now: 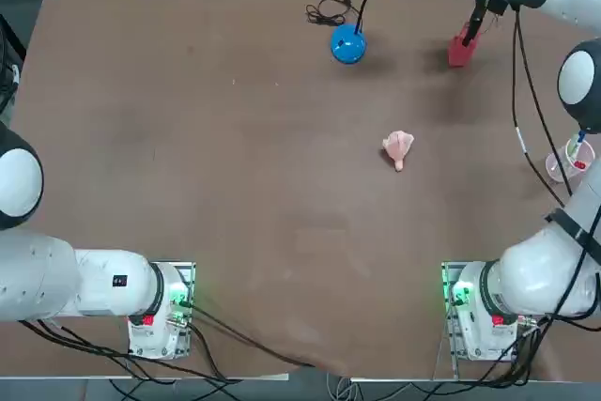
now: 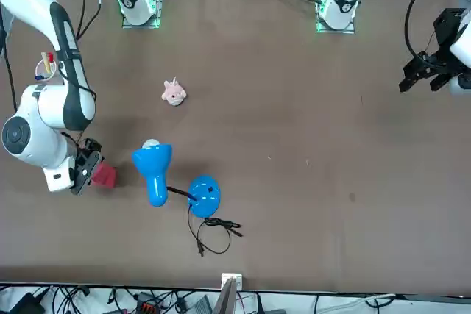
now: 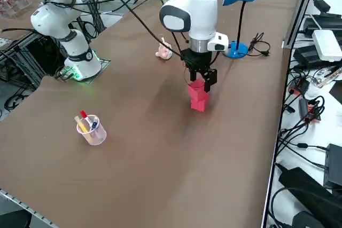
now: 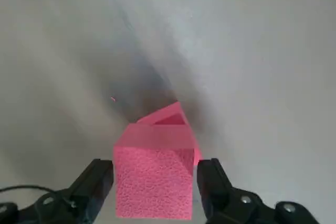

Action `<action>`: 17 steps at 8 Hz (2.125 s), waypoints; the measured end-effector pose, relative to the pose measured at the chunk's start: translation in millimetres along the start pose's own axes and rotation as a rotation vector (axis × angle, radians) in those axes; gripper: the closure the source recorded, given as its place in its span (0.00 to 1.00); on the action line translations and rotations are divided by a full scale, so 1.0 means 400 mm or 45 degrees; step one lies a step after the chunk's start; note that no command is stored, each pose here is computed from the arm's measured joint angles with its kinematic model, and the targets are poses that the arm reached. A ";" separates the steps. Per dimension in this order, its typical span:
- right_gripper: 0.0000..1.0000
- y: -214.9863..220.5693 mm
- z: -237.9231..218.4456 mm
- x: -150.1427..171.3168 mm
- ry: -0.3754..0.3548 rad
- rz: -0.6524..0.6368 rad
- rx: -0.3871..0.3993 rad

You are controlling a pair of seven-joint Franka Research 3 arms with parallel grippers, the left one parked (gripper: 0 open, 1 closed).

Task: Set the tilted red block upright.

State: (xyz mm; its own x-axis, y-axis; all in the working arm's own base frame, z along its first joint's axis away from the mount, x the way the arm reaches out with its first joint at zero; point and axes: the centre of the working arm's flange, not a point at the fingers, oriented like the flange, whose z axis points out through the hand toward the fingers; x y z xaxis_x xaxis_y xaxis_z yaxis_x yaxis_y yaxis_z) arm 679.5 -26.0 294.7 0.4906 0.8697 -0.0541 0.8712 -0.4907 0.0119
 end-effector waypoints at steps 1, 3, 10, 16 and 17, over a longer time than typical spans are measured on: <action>0.02 -0.001 0.004 0.000 -0.002 0.000 0.003; 0.02 -0.001 0.018 -0.003 -0.007 0.001 0.012; 0.25 0.008 0.021 -0.010 -0.028 0.035 -0.007; 0.32 0.012 -0.101 -0.030 -0.019 0.916 0.092; 0.32 0.021 -0.090 -0.051 0.006 1.115 0.145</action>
State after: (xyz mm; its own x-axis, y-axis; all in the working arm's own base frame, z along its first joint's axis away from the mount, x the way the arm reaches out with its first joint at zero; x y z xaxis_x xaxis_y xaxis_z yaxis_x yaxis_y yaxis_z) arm 677.6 -45.8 331.8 0.9815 0.1792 -0.0680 0.1758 -0.9830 -0.0525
